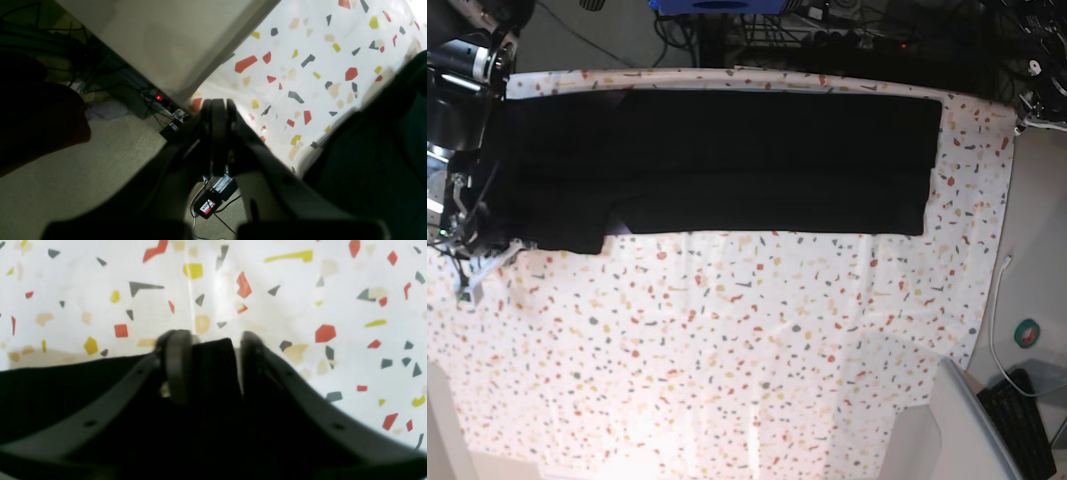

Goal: Layout the t-shirt on the table in an organized manner, then fold the t-shirt properly
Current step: 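Press and straighten the folded strip's end with the right gripper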

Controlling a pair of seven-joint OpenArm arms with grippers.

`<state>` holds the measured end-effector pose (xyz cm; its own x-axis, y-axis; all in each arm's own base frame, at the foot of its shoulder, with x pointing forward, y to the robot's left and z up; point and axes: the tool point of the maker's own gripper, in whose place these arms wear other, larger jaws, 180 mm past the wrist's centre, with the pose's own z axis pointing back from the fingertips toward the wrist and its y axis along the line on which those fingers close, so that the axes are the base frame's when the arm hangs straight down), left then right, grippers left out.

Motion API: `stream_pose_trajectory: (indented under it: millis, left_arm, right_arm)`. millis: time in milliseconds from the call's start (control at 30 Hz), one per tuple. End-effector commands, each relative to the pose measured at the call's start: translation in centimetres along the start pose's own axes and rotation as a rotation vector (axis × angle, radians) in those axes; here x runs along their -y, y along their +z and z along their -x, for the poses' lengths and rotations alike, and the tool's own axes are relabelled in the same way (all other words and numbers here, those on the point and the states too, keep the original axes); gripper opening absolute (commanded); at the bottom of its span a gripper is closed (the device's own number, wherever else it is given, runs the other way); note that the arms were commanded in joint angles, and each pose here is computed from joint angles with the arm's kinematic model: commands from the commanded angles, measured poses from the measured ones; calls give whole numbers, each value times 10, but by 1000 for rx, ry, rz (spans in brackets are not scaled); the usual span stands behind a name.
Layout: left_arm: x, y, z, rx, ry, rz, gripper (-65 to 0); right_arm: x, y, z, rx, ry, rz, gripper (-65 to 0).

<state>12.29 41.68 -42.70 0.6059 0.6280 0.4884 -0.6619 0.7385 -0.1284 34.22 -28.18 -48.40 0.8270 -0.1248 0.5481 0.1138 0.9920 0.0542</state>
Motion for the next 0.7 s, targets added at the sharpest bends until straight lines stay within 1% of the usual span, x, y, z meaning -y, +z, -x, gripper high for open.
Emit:
stream_pose_trajectory:
  millis: [0, 33, 67, 233, 400, 467, 533, 667]
  left_arm:
    - [-3, 5, -15, 41, -11, -6, -650]
    - [-3, 5, -15, 41, -11, -6, -650]
    - [-3, 5, -15, 41, -11, -6, -650]
    - [-3, 5, -15, 41, -11, -6, -650]
    - [-2, 5, -16, 42, -11, -5, -650]
    - [-2, 5, -16, 42, -11, -5, -650]
    - [-2, 5, -16, 43, -11, -4, -650]
    - [-2, 5, -16, 43, -11, -4, -650]
  right_arm:
    - [8, 5, -26, 65, -1, 15, -570]
    - [8, 5, -26, 65, -1, 15, -639]
    - [8, 6, -26, 66, 0, 16, -650]
    - [8, 9, -33, 89, 4, 18, -650]
    - [10, 24, -39, 132, 42, 39, -650]
    - [10, 30, -35, 114, 58, 48, -650]
    - [3, 35, -29, 90, 69, 44, -650]
    - [-2, 50, -15, 84, 103, 57, -650]
